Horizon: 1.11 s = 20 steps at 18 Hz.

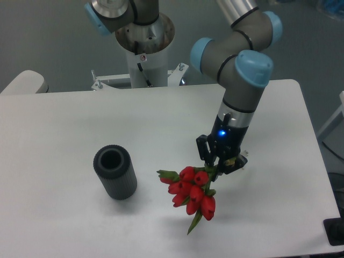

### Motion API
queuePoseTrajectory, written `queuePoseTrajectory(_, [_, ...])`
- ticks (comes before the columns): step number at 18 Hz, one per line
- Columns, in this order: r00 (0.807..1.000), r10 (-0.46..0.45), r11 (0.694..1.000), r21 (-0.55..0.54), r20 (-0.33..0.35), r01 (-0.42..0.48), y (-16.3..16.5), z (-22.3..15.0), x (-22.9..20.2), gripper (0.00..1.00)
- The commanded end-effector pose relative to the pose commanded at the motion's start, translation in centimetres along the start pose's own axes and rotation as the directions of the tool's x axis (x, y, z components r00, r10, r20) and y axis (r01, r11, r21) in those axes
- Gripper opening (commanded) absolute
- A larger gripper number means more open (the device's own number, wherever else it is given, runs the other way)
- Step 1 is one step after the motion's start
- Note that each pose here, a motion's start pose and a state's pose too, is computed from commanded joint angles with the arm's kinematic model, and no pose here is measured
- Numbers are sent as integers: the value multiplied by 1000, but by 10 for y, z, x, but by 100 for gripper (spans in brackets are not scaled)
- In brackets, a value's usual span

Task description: Pick up the flowers from the table

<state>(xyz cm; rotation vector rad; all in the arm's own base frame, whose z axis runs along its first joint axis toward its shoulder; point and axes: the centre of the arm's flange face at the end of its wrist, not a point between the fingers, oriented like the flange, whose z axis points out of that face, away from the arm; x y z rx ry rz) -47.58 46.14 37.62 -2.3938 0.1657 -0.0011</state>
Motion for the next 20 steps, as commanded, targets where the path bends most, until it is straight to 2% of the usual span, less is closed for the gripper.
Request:
queuePoseTrajectory(3, [995,-103,993,61,-5,103,-18,-11,-5,15])
queuePoseTrajectory(7, [986,-169,980,100,-15,170,-34,-20,-6,15])
queuePoseTrajectory(11, [984,-175,974,137,-38,178,-38,-24,-4,15])
queuePoseTrajectory(20, [985,-166,975,138,-48,172,-45,-21,3,15])
